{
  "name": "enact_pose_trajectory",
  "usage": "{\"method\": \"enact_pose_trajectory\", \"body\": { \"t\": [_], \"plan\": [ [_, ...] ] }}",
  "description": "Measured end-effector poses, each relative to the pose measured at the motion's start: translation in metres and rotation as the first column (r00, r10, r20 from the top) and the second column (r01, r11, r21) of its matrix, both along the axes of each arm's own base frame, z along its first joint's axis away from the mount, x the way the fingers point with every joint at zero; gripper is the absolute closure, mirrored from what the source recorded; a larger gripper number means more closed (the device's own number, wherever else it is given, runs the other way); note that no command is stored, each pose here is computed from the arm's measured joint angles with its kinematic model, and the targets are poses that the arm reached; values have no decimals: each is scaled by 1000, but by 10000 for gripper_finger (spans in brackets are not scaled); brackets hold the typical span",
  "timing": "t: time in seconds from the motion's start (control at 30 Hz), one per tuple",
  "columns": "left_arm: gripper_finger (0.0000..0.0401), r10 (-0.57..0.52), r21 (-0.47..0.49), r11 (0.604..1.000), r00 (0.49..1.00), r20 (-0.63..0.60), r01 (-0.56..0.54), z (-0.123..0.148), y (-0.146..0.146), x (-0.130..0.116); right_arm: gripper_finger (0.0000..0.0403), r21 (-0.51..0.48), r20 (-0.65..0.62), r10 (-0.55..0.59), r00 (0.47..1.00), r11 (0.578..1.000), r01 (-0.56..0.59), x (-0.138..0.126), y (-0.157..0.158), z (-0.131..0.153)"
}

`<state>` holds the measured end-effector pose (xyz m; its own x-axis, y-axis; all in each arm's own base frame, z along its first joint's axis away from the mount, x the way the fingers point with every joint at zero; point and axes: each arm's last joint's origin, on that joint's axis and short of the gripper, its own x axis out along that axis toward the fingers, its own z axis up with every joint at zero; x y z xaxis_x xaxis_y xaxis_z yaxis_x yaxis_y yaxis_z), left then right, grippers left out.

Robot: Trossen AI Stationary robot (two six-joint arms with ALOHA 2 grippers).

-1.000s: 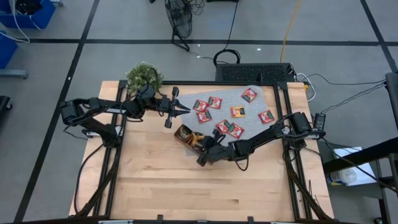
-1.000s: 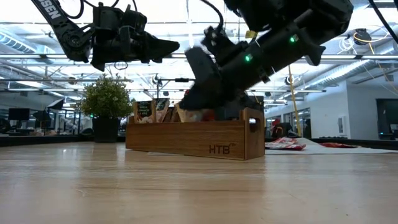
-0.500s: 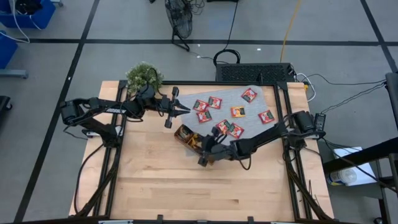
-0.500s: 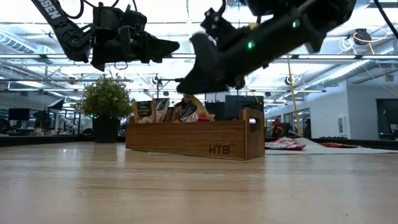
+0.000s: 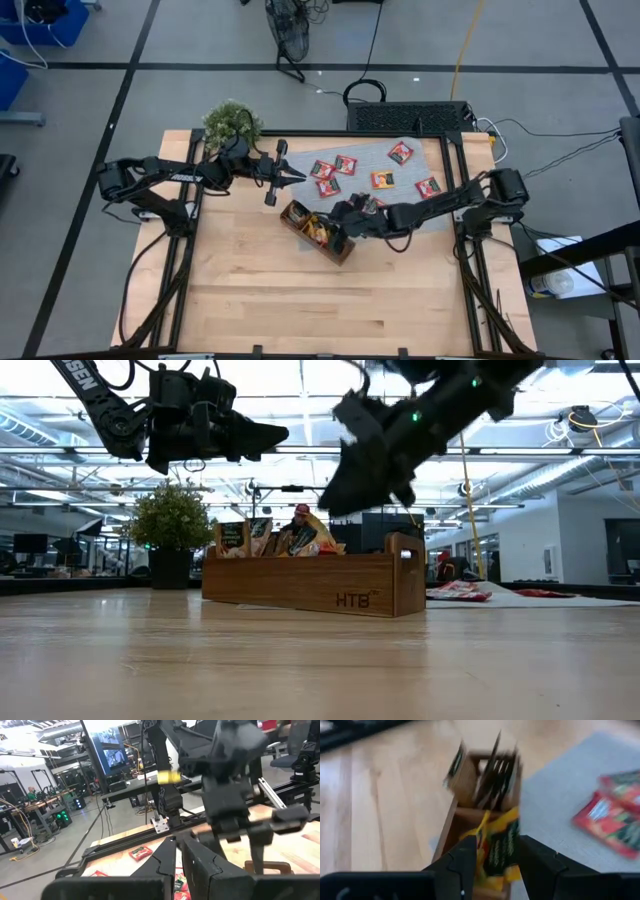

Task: Pick & Place Tea
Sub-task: Put the yellow tea bag into the middle section of the wooden organizer

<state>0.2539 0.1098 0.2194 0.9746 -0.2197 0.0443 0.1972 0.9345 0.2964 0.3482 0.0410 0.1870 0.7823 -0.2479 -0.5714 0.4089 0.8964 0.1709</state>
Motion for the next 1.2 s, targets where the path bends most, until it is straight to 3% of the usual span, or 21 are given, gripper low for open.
{"method": "enact_pose_trajectory", "body": {
  "t": [0.7, 0.83, 1.0, 1.2],
  "plan": [
    [366, 0, -1, 1000, 1000, 0, 0, 0, 0, 0, 278, 46, 42, 64, 997, 997, -66, 18, -10, -22],
    [366, -1, -4, 1000, 1000, -1, 1, 0, 0, 0, 308, 44, 36, 65, 997, 997, -67, 17, -10, -23],
    [366, -1, -5, 1000, 1000, -1, 1, 0, 0, 0, 390, 2, 4, 100, 995, 995, -100, 16, -8, -24],
    [366, -1, -6, 1000, 1000, -1, 1, 0, 0, 0, 402, -154, 42, 80, 996, 985, -73, 15, 13, -19]
  ]
}}
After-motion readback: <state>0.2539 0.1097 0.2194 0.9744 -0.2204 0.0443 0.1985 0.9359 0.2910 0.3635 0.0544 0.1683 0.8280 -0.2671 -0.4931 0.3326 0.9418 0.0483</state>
